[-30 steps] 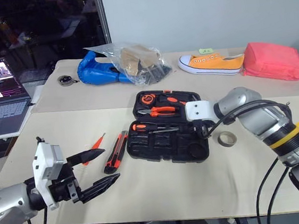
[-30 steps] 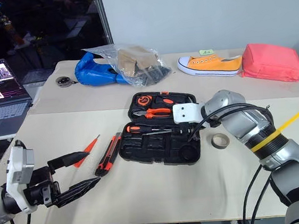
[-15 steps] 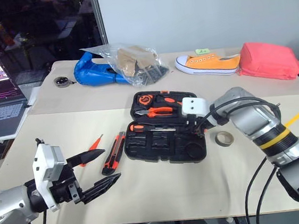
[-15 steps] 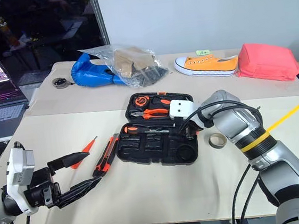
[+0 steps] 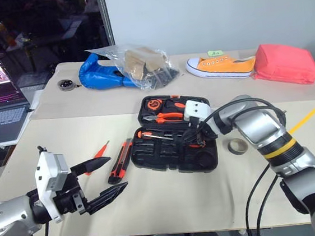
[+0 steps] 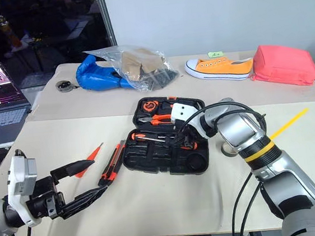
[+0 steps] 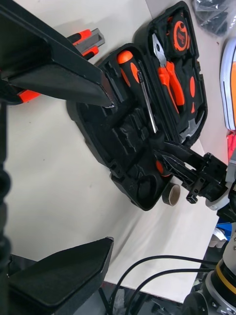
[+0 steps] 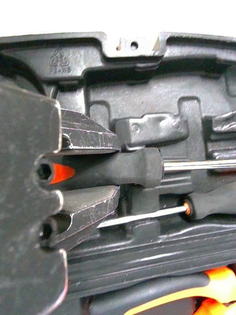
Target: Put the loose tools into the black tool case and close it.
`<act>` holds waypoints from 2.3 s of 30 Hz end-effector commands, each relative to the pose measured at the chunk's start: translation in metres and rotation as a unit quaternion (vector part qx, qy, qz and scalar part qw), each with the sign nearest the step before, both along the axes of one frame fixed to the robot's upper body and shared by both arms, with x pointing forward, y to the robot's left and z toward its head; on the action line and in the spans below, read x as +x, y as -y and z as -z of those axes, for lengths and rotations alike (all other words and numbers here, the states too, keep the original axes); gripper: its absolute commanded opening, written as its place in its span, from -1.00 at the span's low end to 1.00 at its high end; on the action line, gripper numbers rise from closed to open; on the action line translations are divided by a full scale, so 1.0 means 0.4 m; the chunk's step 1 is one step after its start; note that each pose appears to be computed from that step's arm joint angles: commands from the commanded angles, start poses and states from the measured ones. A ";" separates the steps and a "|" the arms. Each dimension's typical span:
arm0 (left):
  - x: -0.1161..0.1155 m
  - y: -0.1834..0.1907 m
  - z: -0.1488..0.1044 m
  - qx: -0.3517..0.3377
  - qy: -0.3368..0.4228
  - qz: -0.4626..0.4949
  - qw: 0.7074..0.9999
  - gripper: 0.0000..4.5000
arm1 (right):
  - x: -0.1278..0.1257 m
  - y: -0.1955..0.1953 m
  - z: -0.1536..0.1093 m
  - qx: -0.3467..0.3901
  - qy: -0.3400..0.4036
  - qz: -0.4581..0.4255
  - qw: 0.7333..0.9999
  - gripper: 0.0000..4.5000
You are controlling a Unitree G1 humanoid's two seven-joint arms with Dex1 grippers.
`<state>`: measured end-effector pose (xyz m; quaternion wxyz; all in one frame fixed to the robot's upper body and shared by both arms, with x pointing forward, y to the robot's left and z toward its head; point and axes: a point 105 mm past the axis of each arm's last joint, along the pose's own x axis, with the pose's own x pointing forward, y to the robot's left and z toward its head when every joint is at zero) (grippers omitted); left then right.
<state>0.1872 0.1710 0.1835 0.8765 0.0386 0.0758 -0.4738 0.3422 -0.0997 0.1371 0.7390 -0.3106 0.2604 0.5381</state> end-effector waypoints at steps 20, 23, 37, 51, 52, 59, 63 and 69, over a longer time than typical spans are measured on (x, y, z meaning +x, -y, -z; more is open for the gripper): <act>-0.003 0.008 -0.015 0.008 0.017 0.018 1.000 1.00 | 0.033 0.083 0.041 -0.088 0.049 -0.015 0.995 -0.72; -0.004 0.007 -0.015 0.007 0.017 0.018 1.000 1.00 | 0.023 0.069 -0.009 -0.036 0.079 -0.027 0.996 -0.72; 0.010 0.004 -0.014 0.007 0.017 0.029 0.999 1.00 | 0.005 0.065 0.009 -0.024 0.072 -0.046 0.996 0.25; -0.001 0.009 -0.008 0.007 0.018 0.026 0.999 1.00 | 0.017 0.060 0.012 -0.019 0.102 -0.045 0.994 0.10; -0.001 0.009 -0.008 0.007 0.018 0.027 0.999 1.00 | 0.021 0.060 0.017 -0.025 0.100 -0.040 0.994 -0.05; -0.003 0.010 -0.006 0.009 0.018 0.028 0.999 1.00 | 0.030 0.060 0.032 -0.040 0.094 -0.026 0.994 -0.80; -0.004 0.011 -0.005 0.009 0.018 0.028 0.999 1.00 | 0.024 0.050 0.020 -0.026 0.100 -0.041 0.994 -0.80; -0.007 0.012 -0.002 0.008 0.017 0.026 0.999 1.00 | -0.005 0.032 0.000 -0.018 0.108 -0.094 0.990 -0.81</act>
